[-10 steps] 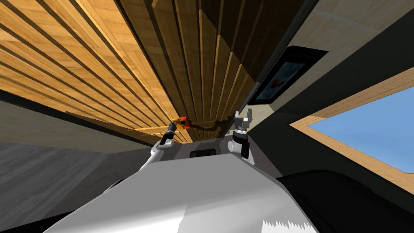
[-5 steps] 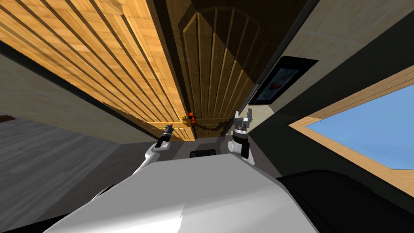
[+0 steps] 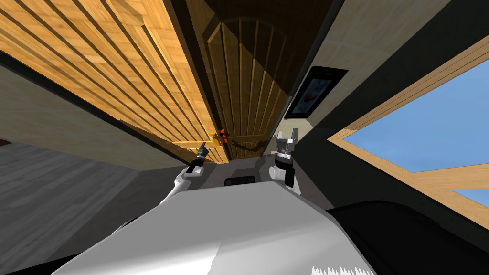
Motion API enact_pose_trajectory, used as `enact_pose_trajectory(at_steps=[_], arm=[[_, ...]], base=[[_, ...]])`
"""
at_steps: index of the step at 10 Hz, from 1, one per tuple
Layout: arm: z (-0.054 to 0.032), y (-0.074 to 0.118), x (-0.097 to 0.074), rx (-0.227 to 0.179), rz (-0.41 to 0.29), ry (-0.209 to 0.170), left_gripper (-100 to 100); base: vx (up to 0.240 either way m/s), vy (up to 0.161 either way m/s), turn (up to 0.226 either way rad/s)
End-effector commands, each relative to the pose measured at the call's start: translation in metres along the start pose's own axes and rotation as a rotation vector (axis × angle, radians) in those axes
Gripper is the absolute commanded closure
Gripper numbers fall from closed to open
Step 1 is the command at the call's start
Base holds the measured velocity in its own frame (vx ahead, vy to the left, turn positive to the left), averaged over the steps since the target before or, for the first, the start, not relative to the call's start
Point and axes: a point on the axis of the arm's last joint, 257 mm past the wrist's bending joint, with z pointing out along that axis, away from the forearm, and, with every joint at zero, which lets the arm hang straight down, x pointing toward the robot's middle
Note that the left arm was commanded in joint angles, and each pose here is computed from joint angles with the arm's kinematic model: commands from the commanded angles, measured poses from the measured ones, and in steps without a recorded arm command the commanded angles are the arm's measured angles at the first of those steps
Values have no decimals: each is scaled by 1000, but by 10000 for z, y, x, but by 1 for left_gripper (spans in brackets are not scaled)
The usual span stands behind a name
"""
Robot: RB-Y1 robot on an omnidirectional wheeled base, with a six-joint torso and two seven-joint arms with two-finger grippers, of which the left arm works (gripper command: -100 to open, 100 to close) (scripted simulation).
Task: Pull the door open
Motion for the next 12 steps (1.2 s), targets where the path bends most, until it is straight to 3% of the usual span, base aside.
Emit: enact_pose_trajectory(at_steps=[1, 2, 4, 6, 9, 10, 11, 12], arm=[[0, 0, 0, 0, 0, 0, -100], [-72, 95, -228, -24, 14, -38, -100], [-100, 147, -384, -38, 23, -67, -100], [-64, 124, -349, -33, 21, -65, -100], [84, -10, -76, 2, 6, -27, -100], [50, 33, -183, -9, 11, -38, -100], [50, 33, -183, -9, 11, -38, 100], [50, 33, -183, -9, 11, -38, 100]], base=[[-92, -15, -13], [2, 78, 160], [88, 145, 120], [176, 41, -61], [228, -107, -132], [113, -78, -30], [-14, 9, 33], [-34, 32, -9]])
